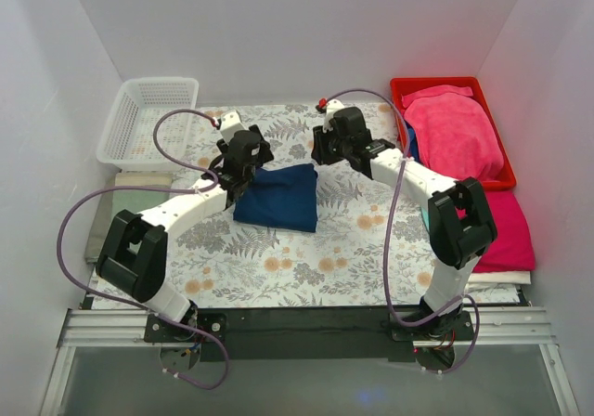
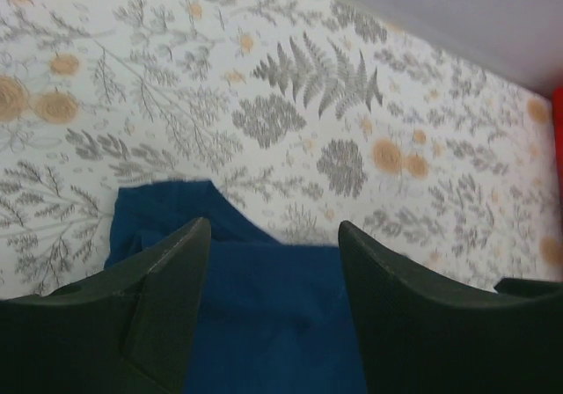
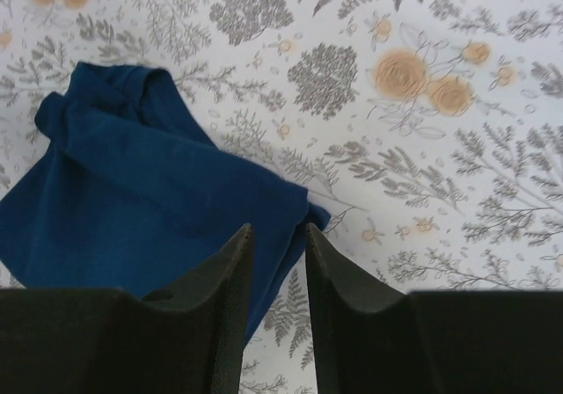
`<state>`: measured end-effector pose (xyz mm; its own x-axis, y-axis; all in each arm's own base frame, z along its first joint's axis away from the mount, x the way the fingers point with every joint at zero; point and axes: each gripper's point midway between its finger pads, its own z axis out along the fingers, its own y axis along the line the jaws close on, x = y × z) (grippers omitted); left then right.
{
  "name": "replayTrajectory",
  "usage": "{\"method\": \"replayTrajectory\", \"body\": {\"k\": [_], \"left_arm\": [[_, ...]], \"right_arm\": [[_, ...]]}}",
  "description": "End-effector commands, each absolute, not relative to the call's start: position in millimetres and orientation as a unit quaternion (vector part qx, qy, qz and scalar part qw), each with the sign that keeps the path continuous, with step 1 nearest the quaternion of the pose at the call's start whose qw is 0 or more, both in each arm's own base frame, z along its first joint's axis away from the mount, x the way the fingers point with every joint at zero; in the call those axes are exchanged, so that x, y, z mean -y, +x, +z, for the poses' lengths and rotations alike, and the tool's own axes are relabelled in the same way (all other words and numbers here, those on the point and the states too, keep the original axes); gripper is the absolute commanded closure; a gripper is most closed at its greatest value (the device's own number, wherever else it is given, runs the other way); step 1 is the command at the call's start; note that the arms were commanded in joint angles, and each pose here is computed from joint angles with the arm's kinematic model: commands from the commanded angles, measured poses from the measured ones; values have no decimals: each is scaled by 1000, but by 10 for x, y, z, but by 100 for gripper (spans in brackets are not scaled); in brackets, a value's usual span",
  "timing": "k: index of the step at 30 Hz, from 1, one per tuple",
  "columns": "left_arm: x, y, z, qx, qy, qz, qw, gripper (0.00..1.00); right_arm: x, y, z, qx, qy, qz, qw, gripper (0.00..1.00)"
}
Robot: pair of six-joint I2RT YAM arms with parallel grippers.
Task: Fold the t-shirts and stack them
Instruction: Fold the long partially folded tshirt into a neat square
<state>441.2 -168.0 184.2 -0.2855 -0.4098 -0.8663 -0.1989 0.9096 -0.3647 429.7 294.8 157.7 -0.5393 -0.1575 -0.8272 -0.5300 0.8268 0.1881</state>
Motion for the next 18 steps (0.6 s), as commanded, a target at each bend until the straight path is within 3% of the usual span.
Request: {"method": "replayTrajectory", "body": {"k": [1,9,18], "left_arm": [[1847,4059,1612,-838,-150,-133,508,42],[1885,3892,1016,-875,-155,-129,440,56],[1861,4064,700,-885,-165,-94,426,57]], "right_arm": [[-3031,4023,1615,-848,-207,244,422,65],[-3293,3682,1362,-852,-231,274,382,67],[-3424,3767,1103,-860,-234,276,360,69]]}}
